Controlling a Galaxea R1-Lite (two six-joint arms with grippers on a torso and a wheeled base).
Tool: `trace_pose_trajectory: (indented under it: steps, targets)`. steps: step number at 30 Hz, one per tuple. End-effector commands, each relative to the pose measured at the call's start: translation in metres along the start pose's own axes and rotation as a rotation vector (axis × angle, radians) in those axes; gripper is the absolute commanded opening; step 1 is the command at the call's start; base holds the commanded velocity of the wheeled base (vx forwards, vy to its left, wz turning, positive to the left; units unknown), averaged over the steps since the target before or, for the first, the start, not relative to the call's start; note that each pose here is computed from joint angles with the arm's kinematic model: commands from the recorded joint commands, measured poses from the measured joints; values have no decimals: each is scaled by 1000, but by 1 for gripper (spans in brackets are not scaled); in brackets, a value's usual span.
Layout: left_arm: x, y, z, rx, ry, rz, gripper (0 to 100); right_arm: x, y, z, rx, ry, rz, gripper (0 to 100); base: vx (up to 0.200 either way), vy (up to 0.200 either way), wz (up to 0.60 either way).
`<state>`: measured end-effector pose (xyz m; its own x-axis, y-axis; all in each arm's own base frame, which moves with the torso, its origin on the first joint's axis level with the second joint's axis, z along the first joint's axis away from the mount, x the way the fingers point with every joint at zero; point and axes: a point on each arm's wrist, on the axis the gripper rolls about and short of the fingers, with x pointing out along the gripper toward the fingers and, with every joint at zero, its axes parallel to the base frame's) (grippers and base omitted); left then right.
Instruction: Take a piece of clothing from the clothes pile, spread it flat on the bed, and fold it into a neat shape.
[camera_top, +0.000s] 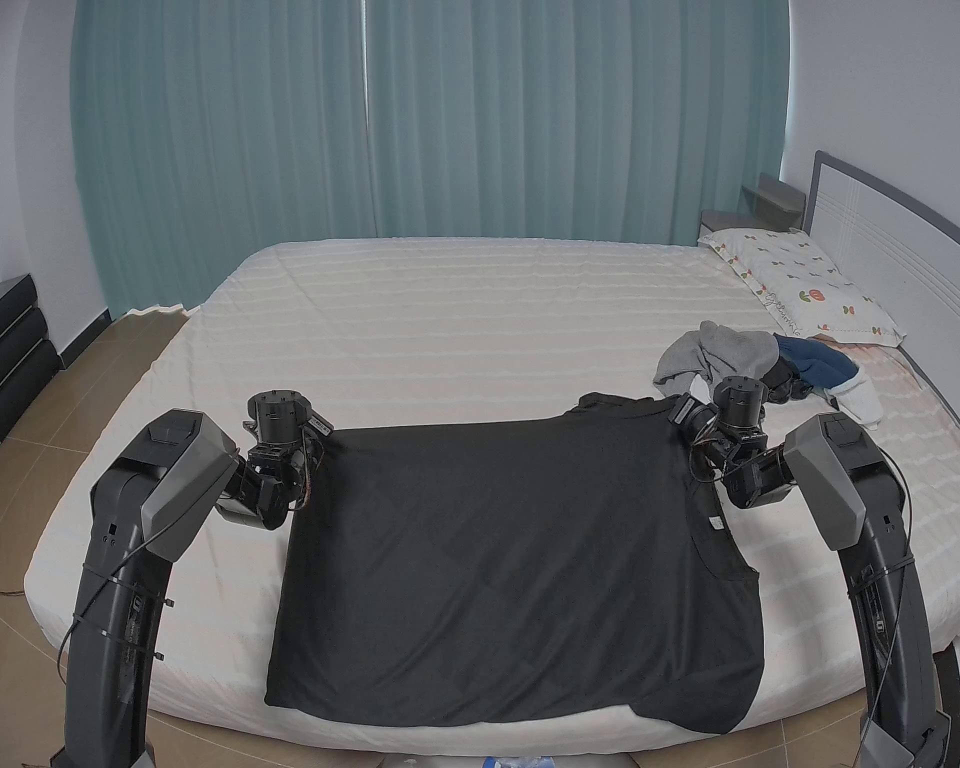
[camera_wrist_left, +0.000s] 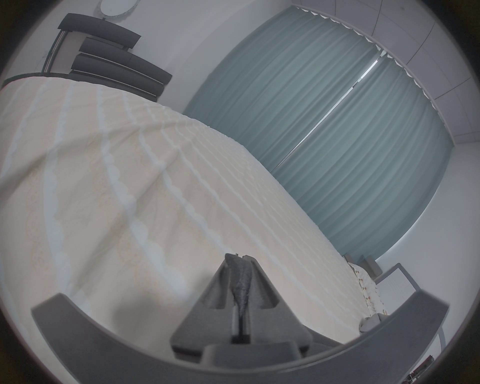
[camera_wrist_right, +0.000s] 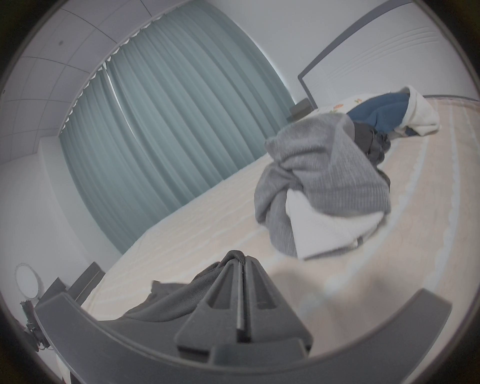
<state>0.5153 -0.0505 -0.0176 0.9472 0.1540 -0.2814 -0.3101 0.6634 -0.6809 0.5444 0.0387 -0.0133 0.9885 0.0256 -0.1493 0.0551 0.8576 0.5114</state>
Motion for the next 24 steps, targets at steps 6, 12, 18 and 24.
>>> trace_pose_trajectory:
  steps: [6, 12, 18, 24]
  targets:
    - [11, 1, 5, -20, -37, -15, 0, 11, 9, 18, 27, -128, -7, 0, 0, 0, 0]
    - [12, 1, 0, -12, -27, -18, 0, 15, -9, -15, 12, -70, -44, 0, 0, 0, 0]
    - [18, 4, -4, -10, -26, -17, 0, 15, -6, -22, 8, -53, -42, 0, 0, 0, 0]
    - [17, 3, -6, -9, -23, -18, 100, 15, -9, -26, 2, -31, -57, 100, 0, 0, 0]
